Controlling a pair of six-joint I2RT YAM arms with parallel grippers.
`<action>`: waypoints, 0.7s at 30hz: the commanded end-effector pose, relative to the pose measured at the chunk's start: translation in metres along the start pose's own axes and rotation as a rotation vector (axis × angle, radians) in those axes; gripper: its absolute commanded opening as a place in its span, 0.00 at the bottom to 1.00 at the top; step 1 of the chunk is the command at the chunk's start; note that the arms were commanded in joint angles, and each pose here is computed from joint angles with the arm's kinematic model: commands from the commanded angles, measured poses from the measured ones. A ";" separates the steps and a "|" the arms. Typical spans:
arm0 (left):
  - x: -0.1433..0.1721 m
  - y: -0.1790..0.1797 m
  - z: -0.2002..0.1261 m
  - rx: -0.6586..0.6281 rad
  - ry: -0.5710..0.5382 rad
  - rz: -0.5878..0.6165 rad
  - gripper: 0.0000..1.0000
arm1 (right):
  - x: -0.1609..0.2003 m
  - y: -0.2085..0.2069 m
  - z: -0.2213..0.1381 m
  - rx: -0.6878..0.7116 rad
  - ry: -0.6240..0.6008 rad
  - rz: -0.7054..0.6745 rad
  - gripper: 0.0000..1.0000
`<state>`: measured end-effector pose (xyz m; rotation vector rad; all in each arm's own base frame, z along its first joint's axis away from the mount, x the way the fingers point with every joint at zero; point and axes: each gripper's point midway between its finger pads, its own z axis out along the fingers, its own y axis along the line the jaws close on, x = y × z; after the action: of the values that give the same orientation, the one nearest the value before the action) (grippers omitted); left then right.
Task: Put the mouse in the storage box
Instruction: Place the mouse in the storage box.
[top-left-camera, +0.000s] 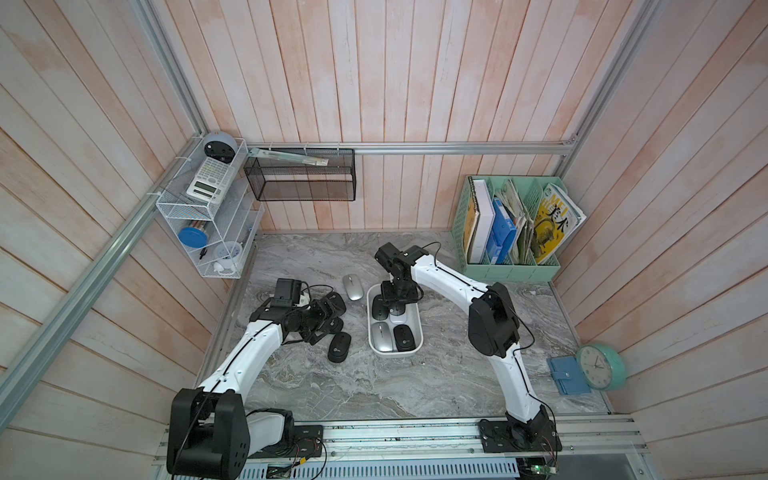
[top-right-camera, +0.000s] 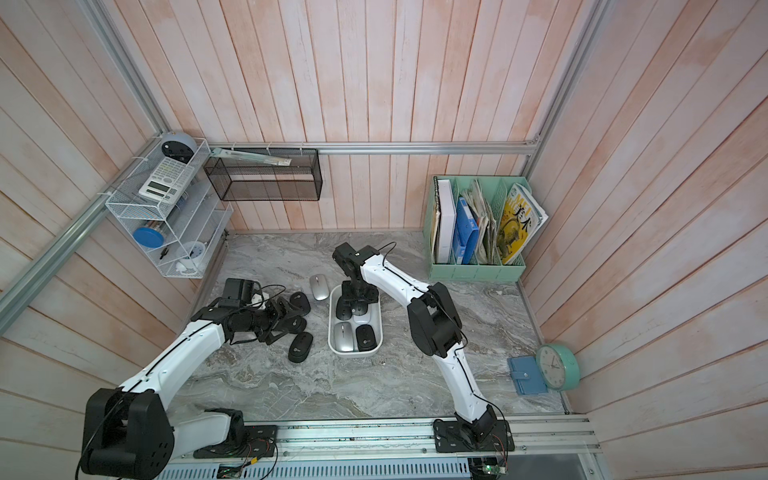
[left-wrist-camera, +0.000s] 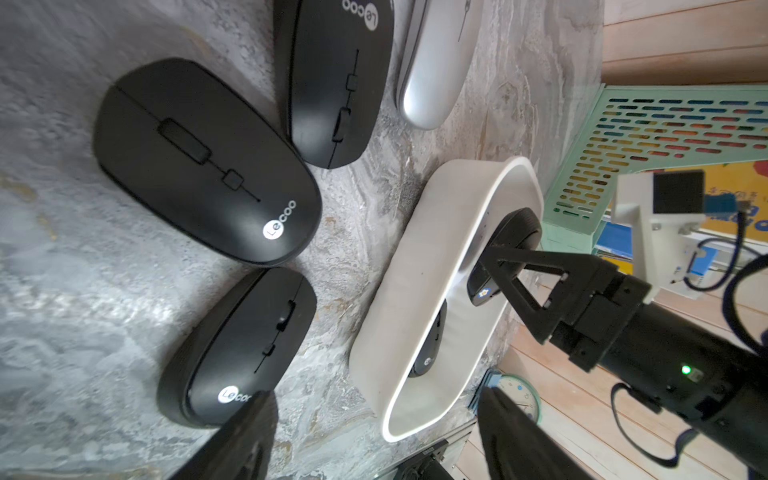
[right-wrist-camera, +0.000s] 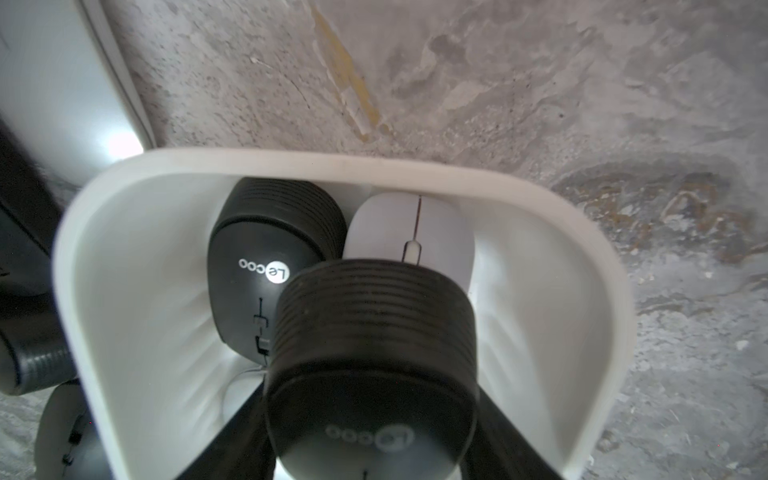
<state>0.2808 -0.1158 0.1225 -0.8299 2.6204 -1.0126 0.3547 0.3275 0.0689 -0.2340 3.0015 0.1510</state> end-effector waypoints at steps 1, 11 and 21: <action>0.002 0.008 -0.013 -0.055 -0.030 0.033 0.81 | 0.000 0.002 -0.001 -0.001 0.014 -0.015 0.51; 0.009 0.013 -0.020 -0.070 -0.034 0.038 0.81 | -0.004 -0.004 0.015 0.011 0.027 0.004 0.52; 0.010 0.025 -0.022 -0.137 -0.035 0.033 0.82 | -0.010 -0.008 0.022 0.040 0.004 0.015 0.57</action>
<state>0.2571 -0.1026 0.1218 -0.8333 2.6707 -0.8874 0.3617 0.3262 0.0532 -0.2181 3.0166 0.1297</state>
